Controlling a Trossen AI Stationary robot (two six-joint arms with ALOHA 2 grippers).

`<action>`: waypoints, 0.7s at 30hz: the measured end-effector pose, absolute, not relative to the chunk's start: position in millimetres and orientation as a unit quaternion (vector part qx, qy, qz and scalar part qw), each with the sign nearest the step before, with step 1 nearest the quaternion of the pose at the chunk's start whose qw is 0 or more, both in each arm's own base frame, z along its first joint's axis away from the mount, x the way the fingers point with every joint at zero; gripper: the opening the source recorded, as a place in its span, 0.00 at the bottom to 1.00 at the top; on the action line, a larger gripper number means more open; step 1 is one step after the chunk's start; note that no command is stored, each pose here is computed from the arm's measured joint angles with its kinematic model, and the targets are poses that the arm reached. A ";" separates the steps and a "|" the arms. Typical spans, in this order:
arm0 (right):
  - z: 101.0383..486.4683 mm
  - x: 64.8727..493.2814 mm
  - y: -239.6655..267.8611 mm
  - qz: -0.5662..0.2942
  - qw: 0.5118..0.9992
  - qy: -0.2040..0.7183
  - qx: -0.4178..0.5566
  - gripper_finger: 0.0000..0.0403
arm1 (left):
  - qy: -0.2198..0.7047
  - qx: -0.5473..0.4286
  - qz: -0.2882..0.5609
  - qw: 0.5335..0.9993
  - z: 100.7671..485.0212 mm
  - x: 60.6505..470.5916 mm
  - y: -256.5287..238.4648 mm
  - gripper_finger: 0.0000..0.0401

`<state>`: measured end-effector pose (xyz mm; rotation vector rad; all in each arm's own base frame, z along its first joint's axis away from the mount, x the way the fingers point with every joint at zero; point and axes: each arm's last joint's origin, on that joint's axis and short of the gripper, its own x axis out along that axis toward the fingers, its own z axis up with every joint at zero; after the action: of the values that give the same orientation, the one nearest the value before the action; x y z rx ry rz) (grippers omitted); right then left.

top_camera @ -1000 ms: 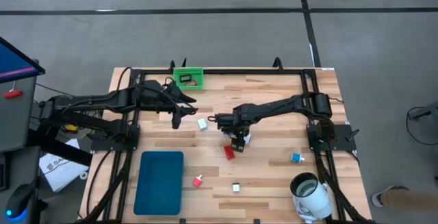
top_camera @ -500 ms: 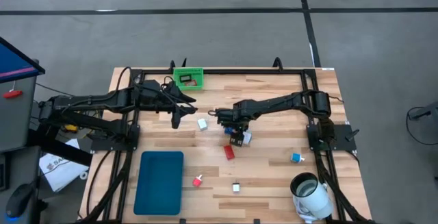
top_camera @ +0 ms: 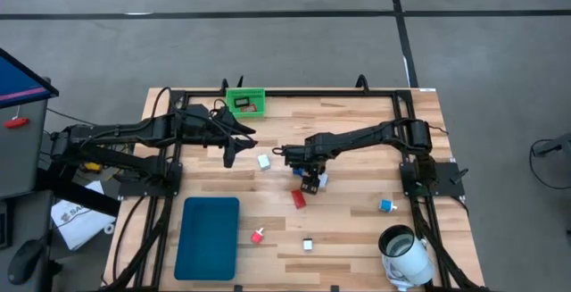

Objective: Pick & Place Office items
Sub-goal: Put the black digital clock into the green bin

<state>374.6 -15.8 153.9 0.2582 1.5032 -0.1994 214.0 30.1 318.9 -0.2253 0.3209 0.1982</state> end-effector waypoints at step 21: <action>137.7 366.3 -14.8 -0.097 0.717 0.681 0.113 0.45 | 0.159 -0.111 0.098 0.976 318.9 214.0 30.1 0.45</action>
<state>366.3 -14.8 137.7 0.2504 1.5074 -0.2157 214.0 30.1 318.9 -0.2238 0.3211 0.1982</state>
